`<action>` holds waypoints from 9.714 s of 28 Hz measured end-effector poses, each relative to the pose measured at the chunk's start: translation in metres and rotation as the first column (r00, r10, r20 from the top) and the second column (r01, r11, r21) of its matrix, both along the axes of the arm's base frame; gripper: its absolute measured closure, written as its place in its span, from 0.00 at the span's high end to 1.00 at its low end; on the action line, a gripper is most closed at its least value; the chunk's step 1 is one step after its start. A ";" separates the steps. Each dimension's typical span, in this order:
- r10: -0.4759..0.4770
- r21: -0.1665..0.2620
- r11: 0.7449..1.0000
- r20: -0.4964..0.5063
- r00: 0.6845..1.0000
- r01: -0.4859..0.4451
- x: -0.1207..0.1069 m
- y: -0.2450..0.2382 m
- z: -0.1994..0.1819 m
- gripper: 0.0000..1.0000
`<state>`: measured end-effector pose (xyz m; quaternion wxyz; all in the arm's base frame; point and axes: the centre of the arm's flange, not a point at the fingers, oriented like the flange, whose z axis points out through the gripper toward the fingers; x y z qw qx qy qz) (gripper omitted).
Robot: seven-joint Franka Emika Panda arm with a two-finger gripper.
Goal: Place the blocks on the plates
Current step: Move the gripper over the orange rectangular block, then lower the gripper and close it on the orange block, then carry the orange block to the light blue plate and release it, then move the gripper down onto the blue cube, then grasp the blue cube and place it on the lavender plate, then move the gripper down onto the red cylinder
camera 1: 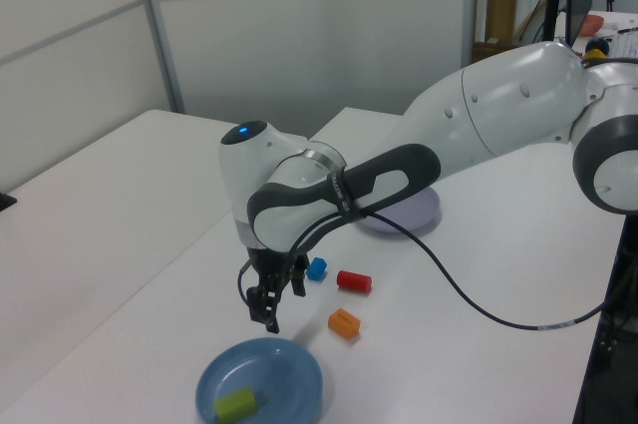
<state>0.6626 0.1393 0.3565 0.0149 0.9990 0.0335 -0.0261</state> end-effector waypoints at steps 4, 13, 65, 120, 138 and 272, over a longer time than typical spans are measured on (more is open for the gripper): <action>0.044 -0.004 0.999 -0.056 0.997 -0.045 -0.005 -0.010 -0.005 1.00; 0.099 -0.001 0.995 -0.237 0.966 -0.102 -0.024 -0.037 -0.012 1.00; -0.215 -0.033 0.977 -0.217 0.952 0.213 -0.021 -0.073 -0.029 1.00; 0.020 0.001 1.000 -0.030 0.999 -0.020 -0.018 0.058 -0.003 0.33; 0.088 0.015 0.996 0.030 0.996 -0.088 -0.018 0.097 -0.024 0.72; 0.018 0.043 0.999 -0.173 0.985 -0.010 -0.014 -0.210 -0.010 1.00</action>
